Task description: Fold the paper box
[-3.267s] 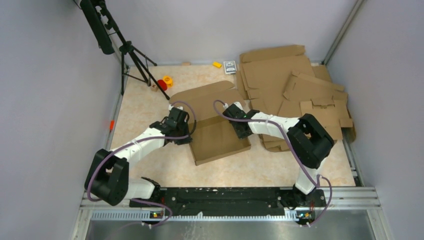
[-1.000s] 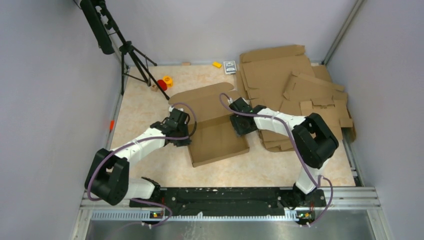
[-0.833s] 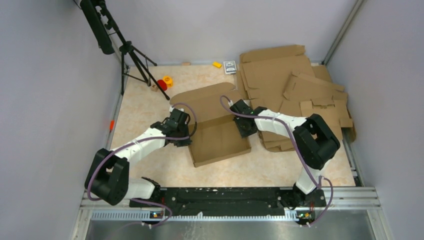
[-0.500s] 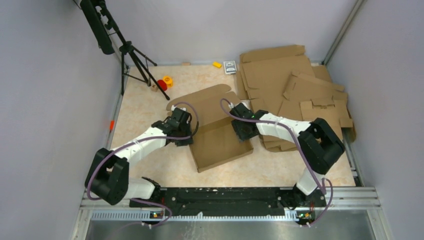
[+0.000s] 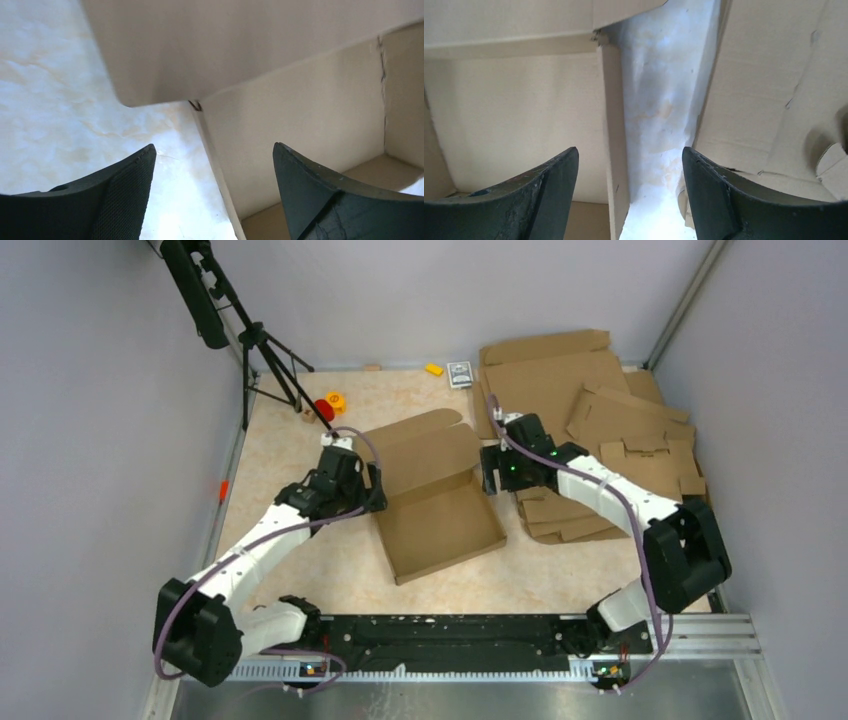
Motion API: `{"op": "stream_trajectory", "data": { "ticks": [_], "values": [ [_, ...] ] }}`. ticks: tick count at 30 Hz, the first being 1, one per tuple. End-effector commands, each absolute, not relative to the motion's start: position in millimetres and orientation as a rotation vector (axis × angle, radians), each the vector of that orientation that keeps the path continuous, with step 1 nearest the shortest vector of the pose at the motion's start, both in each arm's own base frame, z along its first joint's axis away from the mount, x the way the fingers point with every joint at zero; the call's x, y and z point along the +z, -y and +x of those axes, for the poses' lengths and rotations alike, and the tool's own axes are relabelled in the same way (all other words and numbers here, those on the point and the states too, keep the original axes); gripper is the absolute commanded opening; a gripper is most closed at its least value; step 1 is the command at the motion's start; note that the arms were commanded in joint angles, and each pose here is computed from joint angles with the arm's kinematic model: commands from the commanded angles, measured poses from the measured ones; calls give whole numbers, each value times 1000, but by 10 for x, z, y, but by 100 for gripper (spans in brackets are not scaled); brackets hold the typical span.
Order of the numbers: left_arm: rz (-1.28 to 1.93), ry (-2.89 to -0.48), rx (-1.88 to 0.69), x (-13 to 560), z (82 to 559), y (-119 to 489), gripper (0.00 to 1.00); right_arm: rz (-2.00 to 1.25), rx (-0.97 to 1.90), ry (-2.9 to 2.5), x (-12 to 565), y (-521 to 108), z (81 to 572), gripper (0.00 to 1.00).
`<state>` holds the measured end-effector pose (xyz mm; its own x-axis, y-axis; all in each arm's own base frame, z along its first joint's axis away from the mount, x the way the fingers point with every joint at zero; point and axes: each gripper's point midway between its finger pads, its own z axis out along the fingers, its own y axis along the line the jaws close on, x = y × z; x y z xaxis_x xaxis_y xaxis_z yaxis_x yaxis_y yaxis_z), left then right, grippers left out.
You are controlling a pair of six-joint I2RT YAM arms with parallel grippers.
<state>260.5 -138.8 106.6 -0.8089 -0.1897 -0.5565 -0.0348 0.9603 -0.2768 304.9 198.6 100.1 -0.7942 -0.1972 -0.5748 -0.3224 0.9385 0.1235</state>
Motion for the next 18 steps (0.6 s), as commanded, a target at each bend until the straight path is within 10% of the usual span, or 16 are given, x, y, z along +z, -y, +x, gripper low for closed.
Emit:
{"op": "stream_trajectory", "data": {
  "ticks": [1,18],
  "values": [
    [-338,-2348,-328,1308,2875,1052,88,-273,555,-2369,1496,-2061,3373,75],
    [-730,-2256,-499,1125,3489,588,86,-1,636,-2381,1241,-2187,4731,79]
  ]
}}
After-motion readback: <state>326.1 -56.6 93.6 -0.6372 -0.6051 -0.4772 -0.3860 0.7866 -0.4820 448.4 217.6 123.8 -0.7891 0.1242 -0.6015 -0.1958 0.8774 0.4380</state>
